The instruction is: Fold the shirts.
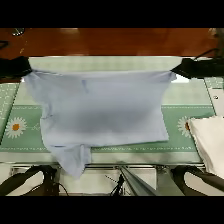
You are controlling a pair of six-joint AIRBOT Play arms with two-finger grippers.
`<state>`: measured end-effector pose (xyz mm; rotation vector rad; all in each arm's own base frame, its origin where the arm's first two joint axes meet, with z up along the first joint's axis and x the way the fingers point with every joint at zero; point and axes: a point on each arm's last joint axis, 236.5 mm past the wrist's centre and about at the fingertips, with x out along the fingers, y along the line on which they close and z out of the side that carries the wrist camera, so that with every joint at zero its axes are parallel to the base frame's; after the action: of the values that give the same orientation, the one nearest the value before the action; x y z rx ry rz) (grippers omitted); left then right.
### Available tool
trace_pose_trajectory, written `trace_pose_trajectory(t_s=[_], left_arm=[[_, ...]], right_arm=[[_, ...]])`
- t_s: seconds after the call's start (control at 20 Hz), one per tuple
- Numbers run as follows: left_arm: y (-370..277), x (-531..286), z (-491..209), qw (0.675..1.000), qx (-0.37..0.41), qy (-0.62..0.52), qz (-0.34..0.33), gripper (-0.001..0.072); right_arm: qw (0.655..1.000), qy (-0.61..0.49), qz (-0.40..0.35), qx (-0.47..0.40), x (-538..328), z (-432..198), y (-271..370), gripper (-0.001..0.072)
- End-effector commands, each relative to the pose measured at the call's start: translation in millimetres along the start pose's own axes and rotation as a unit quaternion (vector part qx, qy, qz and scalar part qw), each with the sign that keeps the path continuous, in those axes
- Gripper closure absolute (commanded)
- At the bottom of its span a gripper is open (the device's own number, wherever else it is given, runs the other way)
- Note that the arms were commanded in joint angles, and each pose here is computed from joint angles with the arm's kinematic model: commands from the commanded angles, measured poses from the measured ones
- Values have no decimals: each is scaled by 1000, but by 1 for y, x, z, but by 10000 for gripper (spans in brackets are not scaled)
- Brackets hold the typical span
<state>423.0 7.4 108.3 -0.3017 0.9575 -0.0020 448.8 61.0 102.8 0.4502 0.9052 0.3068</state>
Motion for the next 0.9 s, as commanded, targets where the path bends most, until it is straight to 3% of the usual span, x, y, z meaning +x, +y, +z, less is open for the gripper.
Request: trace_pose_trajectory(t_s=[0.0, 0.4, 0.65, 0.85], left_arm=[[6, 92, -4, 998, -39, 43, -2, 684], [-4, 156, -3, 990, -112, 74, -36, 684], [1, 136, -31, 988, -46, 141, -43, 684], [14, 128, -86, 969, -44, 240, -42, 684]], right_arm=[[998, 25, -7, 51, 101, 24, -44, 689], [991, 100, 19, 91, 173, 42, -66, 688], [983, 149, 37, 101, 134, 30, -82, 688], [969, 230, 25, 91, 113, -9, -100, 688]])
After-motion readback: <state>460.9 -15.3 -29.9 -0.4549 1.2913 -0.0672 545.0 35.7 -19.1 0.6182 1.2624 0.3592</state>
